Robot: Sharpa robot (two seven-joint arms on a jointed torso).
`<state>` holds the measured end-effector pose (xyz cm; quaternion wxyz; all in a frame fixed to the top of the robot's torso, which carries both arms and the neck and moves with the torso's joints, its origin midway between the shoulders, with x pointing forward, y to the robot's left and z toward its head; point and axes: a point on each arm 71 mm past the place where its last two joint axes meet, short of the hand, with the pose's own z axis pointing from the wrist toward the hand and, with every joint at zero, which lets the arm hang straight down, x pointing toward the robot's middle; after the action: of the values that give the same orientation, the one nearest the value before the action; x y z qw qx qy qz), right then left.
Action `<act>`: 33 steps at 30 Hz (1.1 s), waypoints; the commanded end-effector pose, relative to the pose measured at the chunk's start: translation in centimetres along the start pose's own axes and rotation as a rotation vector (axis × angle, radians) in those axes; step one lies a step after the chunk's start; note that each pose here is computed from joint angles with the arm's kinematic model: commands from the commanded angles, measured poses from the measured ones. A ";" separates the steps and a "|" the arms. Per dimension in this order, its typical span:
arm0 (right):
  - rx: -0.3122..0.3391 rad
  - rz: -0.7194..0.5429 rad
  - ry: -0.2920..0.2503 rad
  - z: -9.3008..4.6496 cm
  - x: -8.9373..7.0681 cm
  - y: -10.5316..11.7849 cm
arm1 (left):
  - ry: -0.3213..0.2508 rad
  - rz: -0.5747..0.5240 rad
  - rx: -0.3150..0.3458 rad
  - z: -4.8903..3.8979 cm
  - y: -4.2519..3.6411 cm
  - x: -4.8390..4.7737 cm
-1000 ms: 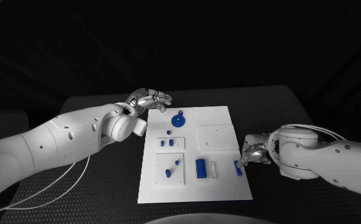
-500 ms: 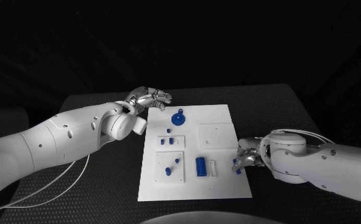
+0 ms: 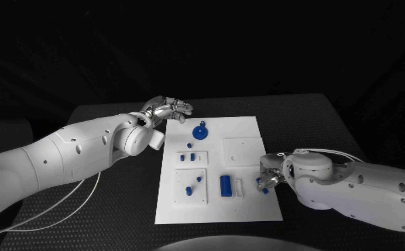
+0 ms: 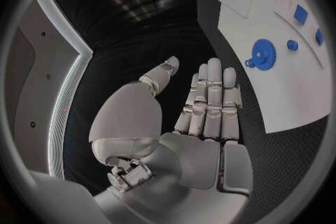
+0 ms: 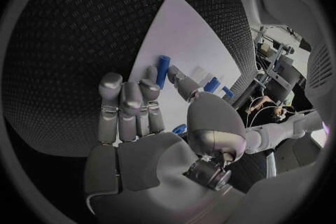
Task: Assemble the parts on the task board
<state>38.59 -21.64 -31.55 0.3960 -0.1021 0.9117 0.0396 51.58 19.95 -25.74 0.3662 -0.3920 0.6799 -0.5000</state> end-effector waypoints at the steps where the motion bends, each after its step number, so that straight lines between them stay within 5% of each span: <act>1: 0.004 -0.048 -0.004 0.2 0.8 0.2 | 0.017 -0.006 0.010 0.00 -0.15 0.21; 13: -0.001 0.035 0.004 0.1 0.9 0.3 | 0.019 -0.006 0.009 0.02 -0.15 0.28; 23: 0.005 0.395 0.028 -0.5 1.2 0.0 | 0.019 -0.006 0.009 -0.01 -0.14 0.25; 33: -0.003 0.548 0.064 -1.0 1.2 0.5 | 0.021 -0.006 0.009 0.02 -0.17 0.35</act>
<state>37.15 -21.62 -31.69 0.3552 0.1047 0.9203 0.1262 51.53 19.87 -25.73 0.3645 -0.3914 0.6805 -0.5008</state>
